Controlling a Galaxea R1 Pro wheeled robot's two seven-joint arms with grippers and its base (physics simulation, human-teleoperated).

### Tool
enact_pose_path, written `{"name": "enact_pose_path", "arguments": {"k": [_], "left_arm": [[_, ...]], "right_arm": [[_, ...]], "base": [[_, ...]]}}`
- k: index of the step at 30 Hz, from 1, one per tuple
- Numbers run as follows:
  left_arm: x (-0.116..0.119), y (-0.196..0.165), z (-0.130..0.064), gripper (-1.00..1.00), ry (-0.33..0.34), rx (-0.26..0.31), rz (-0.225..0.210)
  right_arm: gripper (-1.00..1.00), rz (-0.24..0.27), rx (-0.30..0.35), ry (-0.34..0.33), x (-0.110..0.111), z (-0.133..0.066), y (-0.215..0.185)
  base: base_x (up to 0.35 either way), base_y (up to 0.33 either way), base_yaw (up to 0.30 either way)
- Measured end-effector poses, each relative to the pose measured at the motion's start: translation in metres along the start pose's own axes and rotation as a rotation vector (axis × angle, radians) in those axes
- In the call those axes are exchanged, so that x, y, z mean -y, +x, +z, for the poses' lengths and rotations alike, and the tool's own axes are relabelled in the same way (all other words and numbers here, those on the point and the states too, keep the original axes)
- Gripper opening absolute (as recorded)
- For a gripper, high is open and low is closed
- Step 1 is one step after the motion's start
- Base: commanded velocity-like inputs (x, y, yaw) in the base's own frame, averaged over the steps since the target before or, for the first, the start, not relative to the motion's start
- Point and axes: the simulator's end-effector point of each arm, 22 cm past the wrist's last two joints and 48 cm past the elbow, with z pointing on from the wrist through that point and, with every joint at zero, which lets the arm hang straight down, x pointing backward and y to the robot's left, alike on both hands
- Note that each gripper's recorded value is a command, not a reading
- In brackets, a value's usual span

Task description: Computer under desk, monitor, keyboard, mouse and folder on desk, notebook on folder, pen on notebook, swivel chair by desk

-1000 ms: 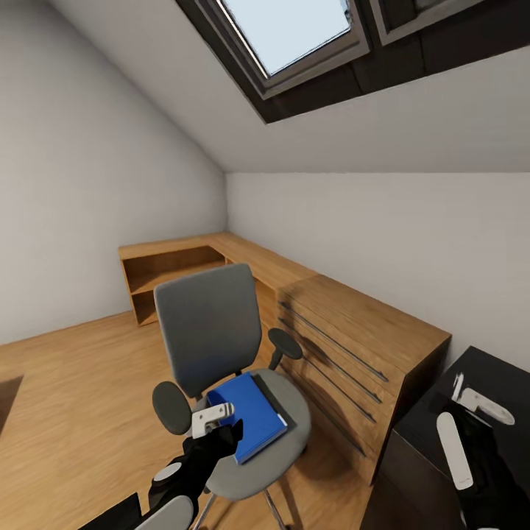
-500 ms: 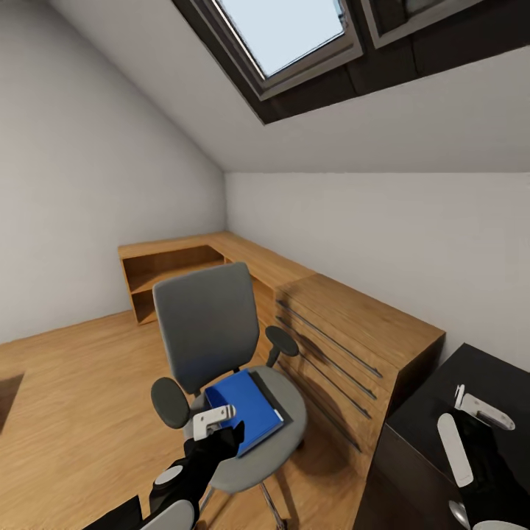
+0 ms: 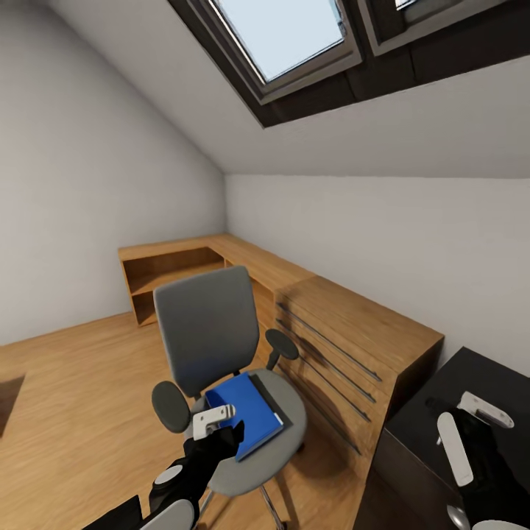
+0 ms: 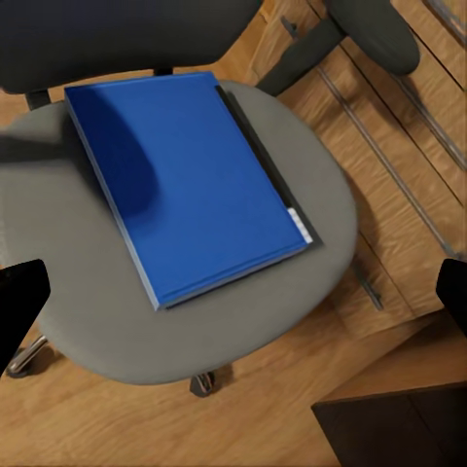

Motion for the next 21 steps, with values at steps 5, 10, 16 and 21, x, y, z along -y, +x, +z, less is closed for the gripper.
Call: {"name": "enact_pose_path", "arguments": {"k": [5,10,16,21], "left_arm": [[0.003,-0.006,-0.005,1.0,0.001,-0.001,0.001],[0.003,-0.007,-0.005,1.0,0.001,0.002,-0.001],[0.002,-0.009,-0.005,1.0,-0.001,0.006,-0.006],[-0.002,-0.01,-0.003,1.0,-0.012,0.007,-0.01]], "right_arm": [[1.0,0.007,0.017,-0.008,-0.003,-0.008,-0.014],[1.0,0.038,0.081,-0.047,-0.018,-0.025,-0.04],[1.0,0.078,0.084,-0.113,-0.056,-0.046,-0.033],[1.0,0.007,0.076,-0.15,-0.091,-0.053,-0.009]], "base": [[0.0,0.0,0.0],[0.0,0.0,0.0],[0.0,0.0,0.046],[0.0,0.0,0.233]]}}
